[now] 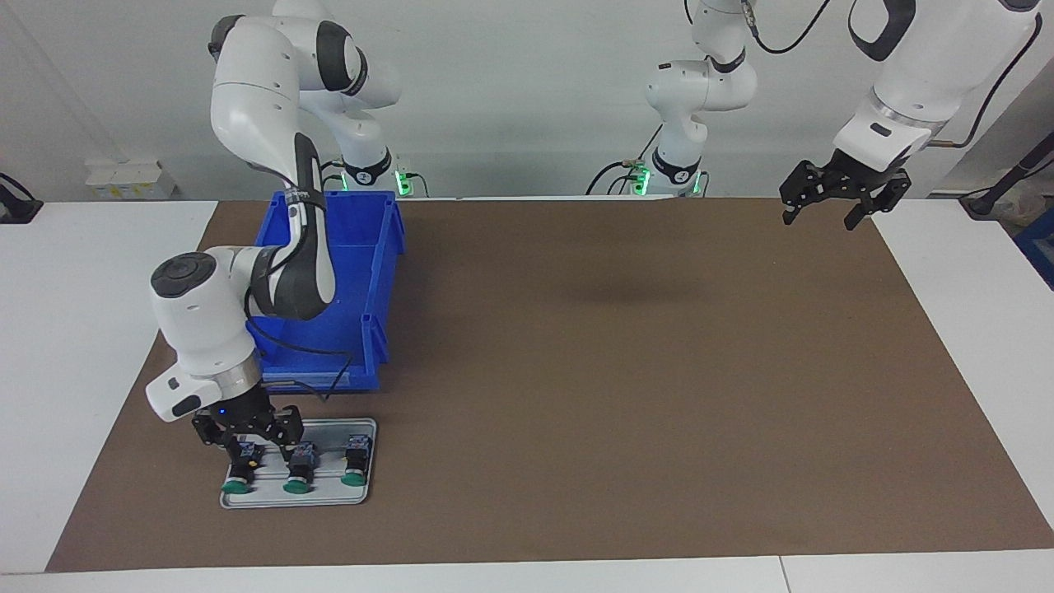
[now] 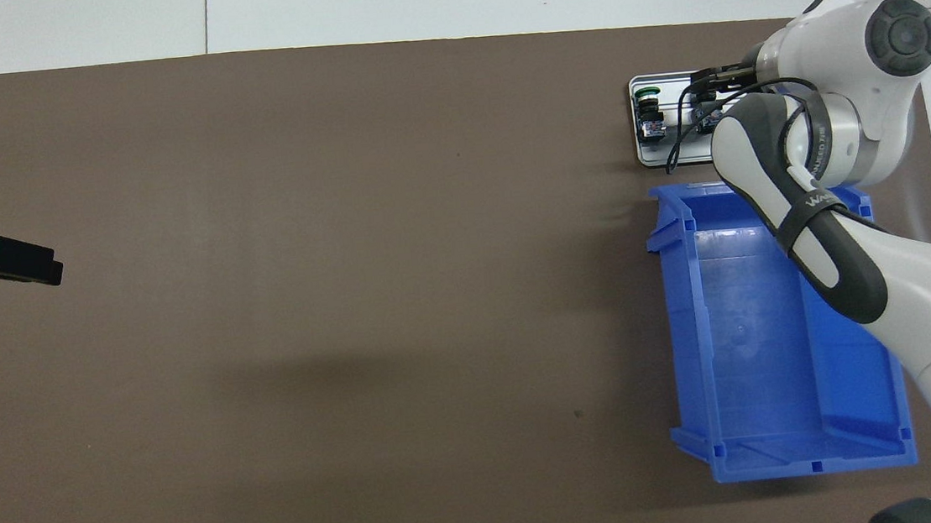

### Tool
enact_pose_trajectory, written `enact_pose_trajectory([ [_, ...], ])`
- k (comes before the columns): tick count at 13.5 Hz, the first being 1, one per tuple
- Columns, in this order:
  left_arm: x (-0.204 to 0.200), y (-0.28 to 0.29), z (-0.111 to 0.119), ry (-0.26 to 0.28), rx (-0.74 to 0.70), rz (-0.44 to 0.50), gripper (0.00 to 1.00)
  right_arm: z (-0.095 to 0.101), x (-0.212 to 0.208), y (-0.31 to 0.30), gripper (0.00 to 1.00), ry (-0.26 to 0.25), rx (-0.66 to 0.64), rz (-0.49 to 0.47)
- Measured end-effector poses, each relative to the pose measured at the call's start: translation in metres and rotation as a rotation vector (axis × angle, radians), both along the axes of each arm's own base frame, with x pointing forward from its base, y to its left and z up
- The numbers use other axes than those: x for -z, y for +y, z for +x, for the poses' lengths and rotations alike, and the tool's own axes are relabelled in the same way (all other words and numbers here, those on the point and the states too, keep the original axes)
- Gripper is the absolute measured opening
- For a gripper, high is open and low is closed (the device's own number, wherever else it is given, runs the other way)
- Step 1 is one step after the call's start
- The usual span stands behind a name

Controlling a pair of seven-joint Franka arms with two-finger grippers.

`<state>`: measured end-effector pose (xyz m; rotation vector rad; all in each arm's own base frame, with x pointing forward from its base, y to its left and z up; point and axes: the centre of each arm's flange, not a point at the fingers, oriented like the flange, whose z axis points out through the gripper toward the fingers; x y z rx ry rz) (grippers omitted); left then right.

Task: Place and press button with both arms
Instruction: 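Grasp a green-black push button from the tray with the right gripper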

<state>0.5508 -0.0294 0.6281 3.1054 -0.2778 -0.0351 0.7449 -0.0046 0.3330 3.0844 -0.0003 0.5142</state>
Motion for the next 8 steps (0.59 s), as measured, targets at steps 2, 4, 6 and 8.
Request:
enact_pose_trajectory([
  [2, 0.000, 0.000, 0.000, 0.000, 0.000, 0.000, 1.00, 0.001, 0.017, 0.004, 0.83, 0.015, -0.006, -0.002],
  [4, 0.000, 0.000, 0.000, 0.000, 0.000, 0.000, 1.00, 0.001, 0.025, 0.005, 0.82, 0.024, -0.004, -0.001],
  [6, 0.000, 0.000, 0.000, 0.000, 0.000, 0.000, 1.00, 0.001, 0.026, 0.005, 0.80, 0.026, -0.003, 0.000],
  [8, 0.000, 0.000, 0.000, 0.000, 0.000, 0.000, 1.00, 0.000, 0.030, 0.005, 0.73, 0.044, -0.002, 0.001],
])
